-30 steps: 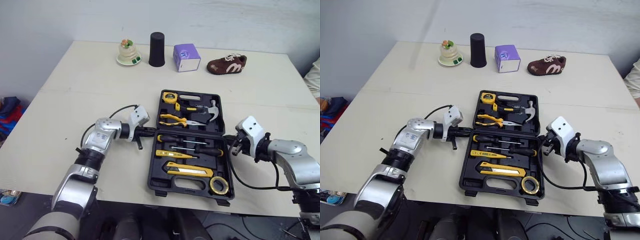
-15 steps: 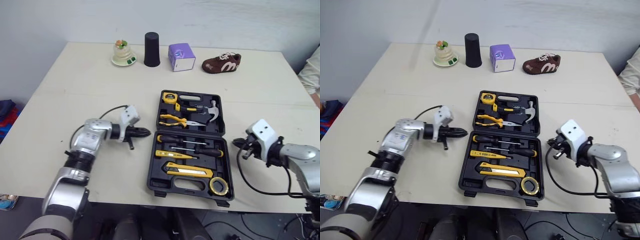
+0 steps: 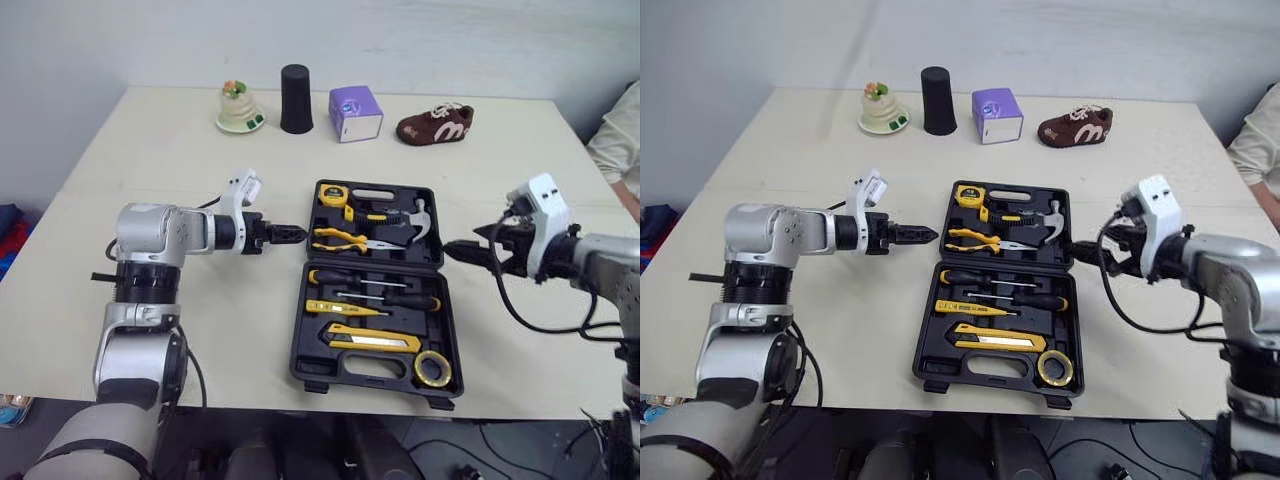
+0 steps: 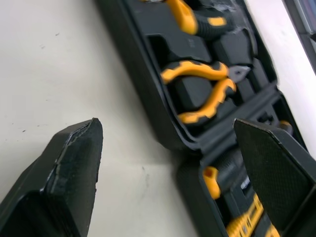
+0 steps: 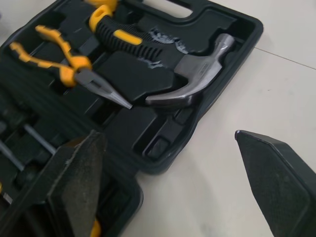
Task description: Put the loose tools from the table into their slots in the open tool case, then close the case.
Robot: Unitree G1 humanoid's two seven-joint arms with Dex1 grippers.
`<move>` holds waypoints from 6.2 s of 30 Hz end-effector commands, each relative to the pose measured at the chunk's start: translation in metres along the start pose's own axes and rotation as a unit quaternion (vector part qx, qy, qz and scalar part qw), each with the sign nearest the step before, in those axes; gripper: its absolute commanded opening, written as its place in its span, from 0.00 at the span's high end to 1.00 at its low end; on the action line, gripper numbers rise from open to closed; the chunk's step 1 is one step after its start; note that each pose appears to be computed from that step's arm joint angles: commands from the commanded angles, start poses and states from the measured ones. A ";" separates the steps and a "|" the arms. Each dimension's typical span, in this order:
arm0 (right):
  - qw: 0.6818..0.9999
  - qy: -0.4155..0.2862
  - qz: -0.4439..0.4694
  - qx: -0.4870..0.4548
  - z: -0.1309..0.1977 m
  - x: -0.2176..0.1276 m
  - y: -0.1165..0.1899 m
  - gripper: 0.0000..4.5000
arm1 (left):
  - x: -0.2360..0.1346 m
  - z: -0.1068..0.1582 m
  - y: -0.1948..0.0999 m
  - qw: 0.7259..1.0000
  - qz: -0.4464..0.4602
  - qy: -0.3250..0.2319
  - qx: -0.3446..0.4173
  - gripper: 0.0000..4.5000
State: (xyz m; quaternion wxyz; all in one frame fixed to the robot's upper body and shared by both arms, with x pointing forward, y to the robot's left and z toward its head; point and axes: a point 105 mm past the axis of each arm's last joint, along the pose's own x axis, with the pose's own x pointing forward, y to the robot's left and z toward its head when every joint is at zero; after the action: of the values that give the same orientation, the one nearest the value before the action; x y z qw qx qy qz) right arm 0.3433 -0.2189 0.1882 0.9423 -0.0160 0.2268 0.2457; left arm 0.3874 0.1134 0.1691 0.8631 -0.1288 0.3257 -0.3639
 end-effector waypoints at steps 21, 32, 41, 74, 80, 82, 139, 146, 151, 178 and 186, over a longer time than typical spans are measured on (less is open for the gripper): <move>0.991 0.083 -0.109 0.011 -0.009 0.043 -0.023 0.02 | 0.047 -0.019 0.012 0.992 0.095 0.074 0.040 0.01; 0.990 0.090 -0.106 0.008 -0.012 0.049 -0.019 0.00 | 0.056 -0.027 0.007 0.990 0.098 0.096 0.030 0.27; 0.993 0.091 -0.078 0.018 -0.018 0.053 -0.007 0.75 | 0.066 -0.058 -0.005 0.986 0.086 0.143 0.031 0.96; 0.871 -0.242 -0.139 -0.405 0.029 0.019 0.025 0.99 | 0.003 0.040 -0.023 0.817 0.126 -0.281 0.487 1.00; 0.791 -0.271 -0.127 -0.533 -0.006 0.001 0.044 0.99 | -0.006 0.014 -0.012 0.832 0.123 -0.272 0.469 0.79; 0.783 -0.286 -0.113 -0.541 -0.010 -0.008 0.050 0.68 | -0.011 0.011 -0.012 0.842 0.117 -0.272 0.451 0.62; 0.953 0.048 0.224 -0.199 -0.111 -0.071 0.064 1.00 | 0.043 0.005 -0.027 0.890 -0.223 0.008 0.397 0.99; 0.953 0.091 0.183 -0.223 -0.113 -0.085 0.039 1.00 | 0.031 -0.014 -0.033 0.865 -0.283 0.033 0.413 0.99; 0.946 0.154 0.147 -0.244 -0.121 -0.093 0.012 1.00 | 0.029 -0.025 -0.043 0.860 -0.297 0.030 0.415 0.99; 0.954 0.086 0.086 -0.273 -0.092 -0.068 0.006 1.00 | 0.007 -0.049 -0.074 0.834 -0.314 0.060 0.450 0.99; 0.969 0.069 0.000 -0.239 -0.085 -0.077 -0.022 1.00 | 0.038 0.002 -0.140 0.837 -0.360 -0.025 0.412 0.99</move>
State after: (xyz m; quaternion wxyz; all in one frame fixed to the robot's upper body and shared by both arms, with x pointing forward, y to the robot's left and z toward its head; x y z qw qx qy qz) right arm 0.2557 -0.2801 0.1359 0.8820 -0.2586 0.2399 0.3125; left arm 0.3293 -0.0015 0.2201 0.6471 0.1279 0.0557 -0.7495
